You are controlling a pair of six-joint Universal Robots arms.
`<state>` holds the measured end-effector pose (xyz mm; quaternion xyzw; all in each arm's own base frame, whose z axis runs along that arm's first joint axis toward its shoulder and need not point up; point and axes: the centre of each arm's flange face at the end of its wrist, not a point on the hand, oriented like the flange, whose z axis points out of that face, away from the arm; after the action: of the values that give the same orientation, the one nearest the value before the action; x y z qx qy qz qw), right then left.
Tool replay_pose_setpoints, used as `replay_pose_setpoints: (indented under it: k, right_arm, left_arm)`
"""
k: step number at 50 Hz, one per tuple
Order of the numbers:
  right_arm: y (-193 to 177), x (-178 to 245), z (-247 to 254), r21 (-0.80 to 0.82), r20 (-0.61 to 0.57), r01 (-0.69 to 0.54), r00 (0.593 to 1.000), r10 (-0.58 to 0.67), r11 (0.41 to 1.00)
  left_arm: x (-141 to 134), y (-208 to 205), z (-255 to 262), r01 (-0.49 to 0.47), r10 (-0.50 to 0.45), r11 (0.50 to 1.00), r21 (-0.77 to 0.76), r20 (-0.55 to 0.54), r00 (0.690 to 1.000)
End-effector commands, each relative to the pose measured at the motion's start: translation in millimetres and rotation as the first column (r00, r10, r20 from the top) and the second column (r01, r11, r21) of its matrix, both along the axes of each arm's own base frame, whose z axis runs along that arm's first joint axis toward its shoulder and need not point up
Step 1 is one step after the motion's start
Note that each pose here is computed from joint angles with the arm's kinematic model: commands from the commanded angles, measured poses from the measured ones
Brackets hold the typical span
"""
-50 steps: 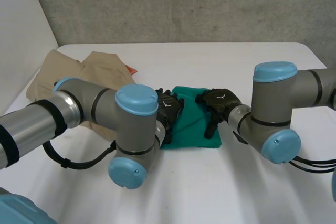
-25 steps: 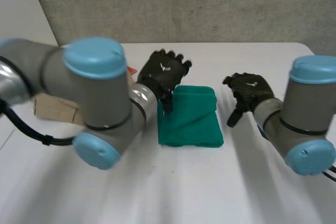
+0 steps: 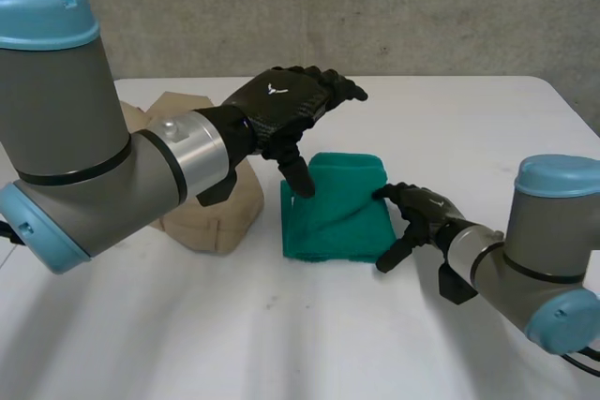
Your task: Fold the laundry.
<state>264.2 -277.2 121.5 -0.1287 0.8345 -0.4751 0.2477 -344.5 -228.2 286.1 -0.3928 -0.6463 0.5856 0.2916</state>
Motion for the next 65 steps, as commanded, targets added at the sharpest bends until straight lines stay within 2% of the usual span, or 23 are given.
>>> replay_pose_setpoints:
  k: [1, 11, 19, 23, 30, 35, 39, 43, 47, 54, 61, 65]
  right_arm:
    - [-6.6, 20.1, -13.1, -0.013, -0.003, -0.033, 0.999, 0.033, 0.999]
    - [-17.0, 32.7, -19.4, -0.040, -0.008, -0.033, 0.999, 0.033, 0.999]
    - [-39.1, 32.5, -5.6, -0.132, -0.020, 0.054, 0.998, -0.057, 0.990]
    - [-61.0, 29.5, 9.0, -0.194, -0.007, 0.088, 0.996, -0.091, 0.977]
    - [-135.0, -30.0, 25.0, -0.321, -0.059, 0.207, 0.969, -0.238, 0.924]
    - [-190.9, -85.4, 36.2, -0.429, -0.125, 0.280, 0.923, -0.363, 0.859]
    - [-224.6, -127.8, 35.8, -0.452, -0.117, 0.347, 0.890, -0.440, 0.822]
    - [-250.5, -174.2, 23.9, -0.444, -0.129, 0.390, 0.863, -0.489, 0.806]
    - [-267.0, -201.9, 14.0, -0.455, -0.127, 0.412, 0.847, -0.516, 0.789]
    - [-276.7, -232.4, 4.5, -0.498, -0.145, 0.416, 0.825, -0.546, 0.761]
    - [-277.8, -253.5, -5.5, -0.535, -0.246, 0.392, 0.775, -0.582, 0.749]
    - [-276.0, -268.0, -2.2, -0.569, -0.361, 0.370, 0.690, -0.627, 0.734]
  left_arm:
    - [0.0, 1.5, -4.1, -0.004, 0.004, 1.000, 0.008, 0.008, 1.000]
    - [0.4, 1.2, -6.3, -0.006, 0.006, 1.000, 0.013, 0.012, 1.000]
    - [1.2, 1.1, -7.0, -0.009, 0.009, 1.000, 0.015, 0.014, 1.000]
    - [1.9, 2.3, -6.4, -0.009, 0.009, 1.000, 0.015, 0.014, 1.000]
    - [3.1, 4.0, -2.1, -0.009, 0.009, 1.000, 0.008, 0.007, 1.000]
    - [2.7, 4.6, -2.1, -0.007, 0.007, 1.000, 0.008, 0.007, 1.000]
    - [2.2, 5.7, -1.6, -0.006, 0.006, 1.000, 0.006, 0.006, 1.000]
    - [1.2, 7.2, -2.6, -0.002, 0.002, 1.000, 0.013, 0.006, 1.000]
    - [0.8, 7.7, -2.6, -0.001, 0.001, 1.000, 0.014, 0.005, 1.000]
    - [0.4, 8.1, -3.1, 0.001, -0.001, 1.000, 0.015, 0.006, 1.000]
    - [0.2, 7.8, -2.6, 0.001, -0.001, 1.000, 0.014, 0.003, 1.000]
    - [0.1, 7.7, -2.2, 0.001, -0.001, 1.000, 0.013, 0.002, 1.000]
